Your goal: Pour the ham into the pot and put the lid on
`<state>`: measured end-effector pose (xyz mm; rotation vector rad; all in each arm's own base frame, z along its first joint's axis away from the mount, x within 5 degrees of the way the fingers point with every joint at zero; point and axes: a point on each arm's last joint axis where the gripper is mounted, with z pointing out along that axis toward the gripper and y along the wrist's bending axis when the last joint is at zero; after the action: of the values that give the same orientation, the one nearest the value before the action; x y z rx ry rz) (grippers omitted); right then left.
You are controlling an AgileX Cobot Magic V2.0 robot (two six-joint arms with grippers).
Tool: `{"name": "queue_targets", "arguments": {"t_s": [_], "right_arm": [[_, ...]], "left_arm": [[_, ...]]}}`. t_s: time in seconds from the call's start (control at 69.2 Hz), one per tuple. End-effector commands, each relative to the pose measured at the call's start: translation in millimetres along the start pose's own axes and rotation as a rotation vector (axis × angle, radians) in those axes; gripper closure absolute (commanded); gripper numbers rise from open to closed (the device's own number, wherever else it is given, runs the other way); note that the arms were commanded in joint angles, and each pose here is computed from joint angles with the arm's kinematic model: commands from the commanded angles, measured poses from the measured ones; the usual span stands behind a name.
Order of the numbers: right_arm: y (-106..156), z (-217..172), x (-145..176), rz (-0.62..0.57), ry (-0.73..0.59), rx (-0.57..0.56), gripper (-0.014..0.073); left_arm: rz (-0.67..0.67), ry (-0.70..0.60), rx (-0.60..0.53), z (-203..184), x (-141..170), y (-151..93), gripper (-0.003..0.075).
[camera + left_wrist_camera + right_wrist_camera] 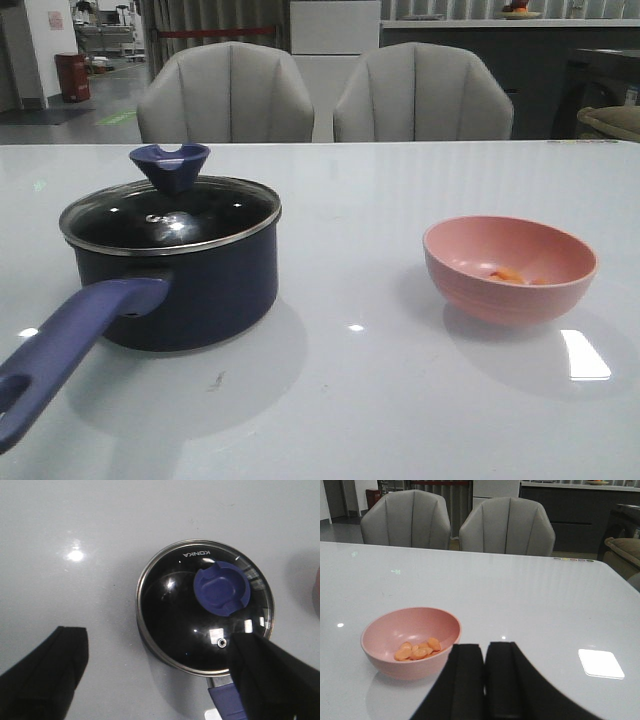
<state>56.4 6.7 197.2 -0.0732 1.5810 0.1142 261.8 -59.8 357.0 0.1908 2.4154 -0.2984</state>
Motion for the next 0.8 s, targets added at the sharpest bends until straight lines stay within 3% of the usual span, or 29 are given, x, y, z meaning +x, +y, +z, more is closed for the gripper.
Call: {"name": "queue_targets", "arguments": {"t_s": [0.0, 0.26, 0.535, 0.781], "right_arm": [[0, -2, -10, -0.016, -0.107, -0.002, 0.0447], [0, -2, -10, -0.016, -0.107, -0.002, 0.0447], [0, -2, -10, -0.016, -0.107, -0.002, 0.0447], [0, -2, -10, -0.016, -0.107, -0.002, 0.0447]], "left_arm": [[0.013, -0.057, 0.006, 4, -20, -20, 0.0117], [0.029, 0.046, -0.036, 53, -38, -64, 0.0117], [-0.065, 0.205, -0.100, 86, -56, -75, 0.0117], [-0.057, 0.287, -0.106, 107, -63, -91, 0.0117]]}}
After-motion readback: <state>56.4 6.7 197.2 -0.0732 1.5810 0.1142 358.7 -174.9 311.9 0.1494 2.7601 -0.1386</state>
